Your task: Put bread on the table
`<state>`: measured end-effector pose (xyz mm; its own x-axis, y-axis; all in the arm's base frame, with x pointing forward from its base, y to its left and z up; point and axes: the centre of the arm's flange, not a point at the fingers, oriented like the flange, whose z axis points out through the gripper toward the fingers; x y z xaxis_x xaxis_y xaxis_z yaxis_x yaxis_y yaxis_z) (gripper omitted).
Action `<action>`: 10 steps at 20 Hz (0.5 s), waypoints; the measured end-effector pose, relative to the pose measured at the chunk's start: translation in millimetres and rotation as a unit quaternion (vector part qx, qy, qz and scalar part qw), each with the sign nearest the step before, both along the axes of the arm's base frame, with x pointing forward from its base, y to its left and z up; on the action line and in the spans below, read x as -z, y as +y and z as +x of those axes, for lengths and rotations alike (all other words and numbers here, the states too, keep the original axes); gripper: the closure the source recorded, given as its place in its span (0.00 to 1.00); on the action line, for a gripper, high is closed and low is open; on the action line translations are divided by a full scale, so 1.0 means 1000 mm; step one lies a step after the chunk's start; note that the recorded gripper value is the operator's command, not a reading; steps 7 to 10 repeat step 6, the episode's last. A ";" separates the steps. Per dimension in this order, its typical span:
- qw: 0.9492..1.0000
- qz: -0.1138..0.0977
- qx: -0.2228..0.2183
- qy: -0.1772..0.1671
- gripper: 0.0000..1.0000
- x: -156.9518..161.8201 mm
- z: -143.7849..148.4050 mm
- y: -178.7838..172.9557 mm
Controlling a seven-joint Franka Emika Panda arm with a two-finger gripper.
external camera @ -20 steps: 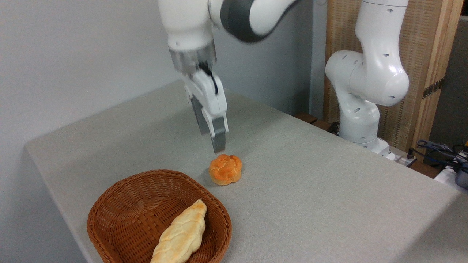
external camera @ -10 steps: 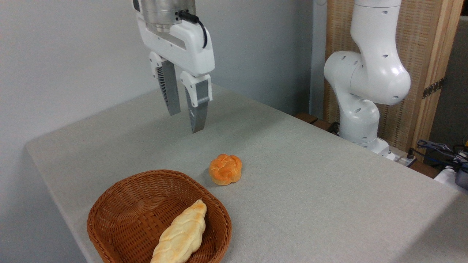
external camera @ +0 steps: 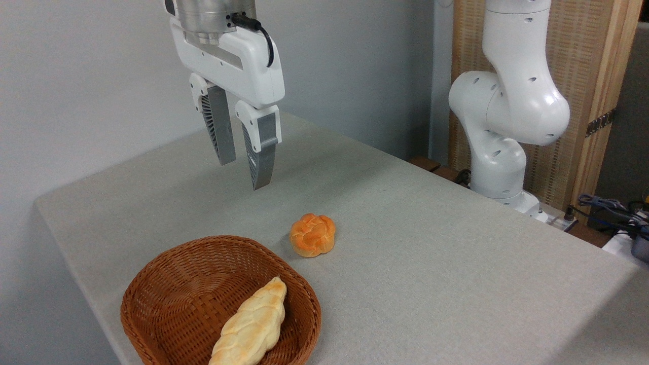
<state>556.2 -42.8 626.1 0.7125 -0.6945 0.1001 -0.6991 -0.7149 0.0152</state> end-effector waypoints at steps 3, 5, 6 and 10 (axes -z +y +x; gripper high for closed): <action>1.000 0.000 0.000 -0.001 0.00 0.000 0.001 0.000; 1.000 0.000 0.000 -0.001 0.00 0.000 0.001 0.000; 1.000 0.000 0.000 -0.001 0.00 0.000 0.001 -0.001; 1.000 0.000 0.000 -0.001 0.00 0.000 0.001 -0.001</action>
